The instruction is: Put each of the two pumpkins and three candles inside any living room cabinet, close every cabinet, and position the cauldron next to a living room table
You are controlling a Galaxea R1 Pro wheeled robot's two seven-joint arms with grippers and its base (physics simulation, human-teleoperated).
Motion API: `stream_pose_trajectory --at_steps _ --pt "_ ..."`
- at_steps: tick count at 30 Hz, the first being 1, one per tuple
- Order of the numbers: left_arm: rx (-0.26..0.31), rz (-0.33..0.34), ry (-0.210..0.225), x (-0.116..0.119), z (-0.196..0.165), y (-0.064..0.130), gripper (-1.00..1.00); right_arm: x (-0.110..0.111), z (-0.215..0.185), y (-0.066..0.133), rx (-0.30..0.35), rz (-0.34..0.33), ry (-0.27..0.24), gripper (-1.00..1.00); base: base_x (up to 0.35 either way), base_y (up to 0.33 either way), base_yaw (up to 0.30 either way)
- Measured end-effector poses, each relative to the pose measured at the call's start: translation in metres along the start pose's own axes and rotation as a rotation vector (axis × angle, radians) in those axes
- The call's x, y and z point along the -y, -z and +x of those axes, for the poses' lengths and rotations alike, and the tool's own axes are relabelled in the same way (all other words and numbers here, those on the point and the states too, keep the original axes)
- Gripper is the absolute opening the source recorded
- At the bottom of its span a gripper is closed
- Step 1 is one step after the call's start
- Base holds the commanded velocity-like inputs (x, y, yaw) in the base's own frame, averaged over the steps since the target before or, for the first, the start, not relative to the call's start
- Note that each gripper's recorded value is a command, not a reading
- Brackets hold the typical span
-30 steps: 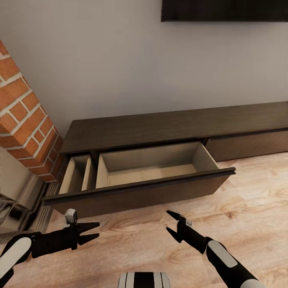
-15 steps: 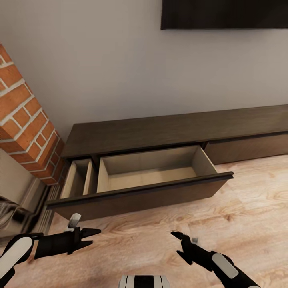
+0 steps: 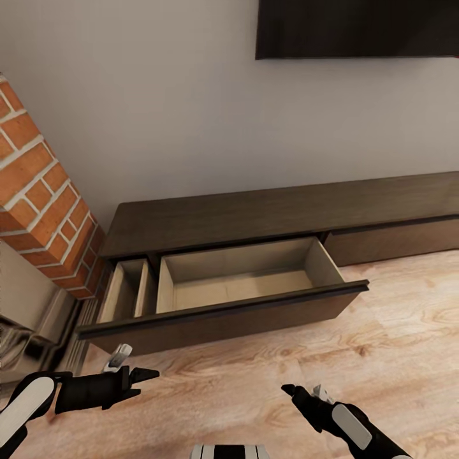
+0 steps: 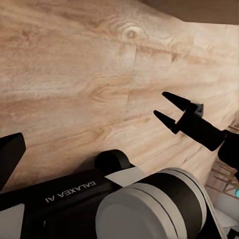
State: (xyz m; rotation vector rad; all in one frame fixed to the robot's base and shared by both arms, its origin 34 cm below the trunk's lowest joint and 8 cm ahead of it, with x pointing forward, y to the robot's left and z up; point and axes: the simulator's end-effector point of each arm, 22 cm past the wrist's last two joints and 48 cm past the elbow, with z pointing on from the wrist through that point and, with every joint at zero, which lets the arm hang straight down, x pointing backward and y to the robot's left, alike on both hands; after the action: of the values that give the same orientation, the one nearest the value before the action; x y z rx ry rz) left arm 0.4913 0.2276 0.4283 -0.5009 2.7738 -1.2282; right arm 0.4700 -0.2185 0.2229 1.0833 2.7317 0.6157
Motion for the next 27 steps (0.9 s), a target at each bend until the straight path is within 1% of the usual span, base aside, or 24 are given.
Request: stream_pose_trajectory --at_steps 2,4,6,7,9,10,16,27 --pt "0.000 -0.001 0.000 0.003 -0.001 0.003 1.00 -0.004 -0.001 0.004 0.002 -0.007 0.002 1.00 0.000 0.000 0.000" --pt "0.000 -0.002 0.000 0.007 -0.001 0.006 1.00 -0.012 -0.002 0.007 0.003 -0.034 0.003 1.00 0.000 0.000 0.000" --pt "0.000 -0.002 0.000 0.010 -0.002 0.008 1.00 -0.025 -0.002 0.012 0.001 -0.078 0.006 1.00 0.000 0.000 0.000" --pt "0.000 -0.003 0.000 0.012 -0.002 0.010 1.00 -0.035 -0.002 0.014 0.000 -0.119 0.007 1.00 0.000 0.000 0.000" --pt "0.000 -0.003 0.000 0.015 -0.003 0.012 1.00 -0.046 -0.001 0.019 -0.003 -0.169 0.006 1.00 0.000 0.000 0.000" --pt "0.000 -0.003 0.000 0.017 -0.003 0.014 1.00 -0.049 -0.001 0.022 -0.004 -0.178 0.006 1.00 0.000 0.000 0.000" --pt "0.000 -0.004 -0.001 0.027 -0.005 0.022 1.00 -0.060 -0.002 0.033 -0.005 -0.199 0.004 1.00 0.000 0.000 0.000" --pt "-0.001 -0.001 0.002 0.046 -0.007 0.037 1.00 -0.072 -0.005 0.053 -0.004 -0.198 0.000 1.00 0.000 0.000 0.000"
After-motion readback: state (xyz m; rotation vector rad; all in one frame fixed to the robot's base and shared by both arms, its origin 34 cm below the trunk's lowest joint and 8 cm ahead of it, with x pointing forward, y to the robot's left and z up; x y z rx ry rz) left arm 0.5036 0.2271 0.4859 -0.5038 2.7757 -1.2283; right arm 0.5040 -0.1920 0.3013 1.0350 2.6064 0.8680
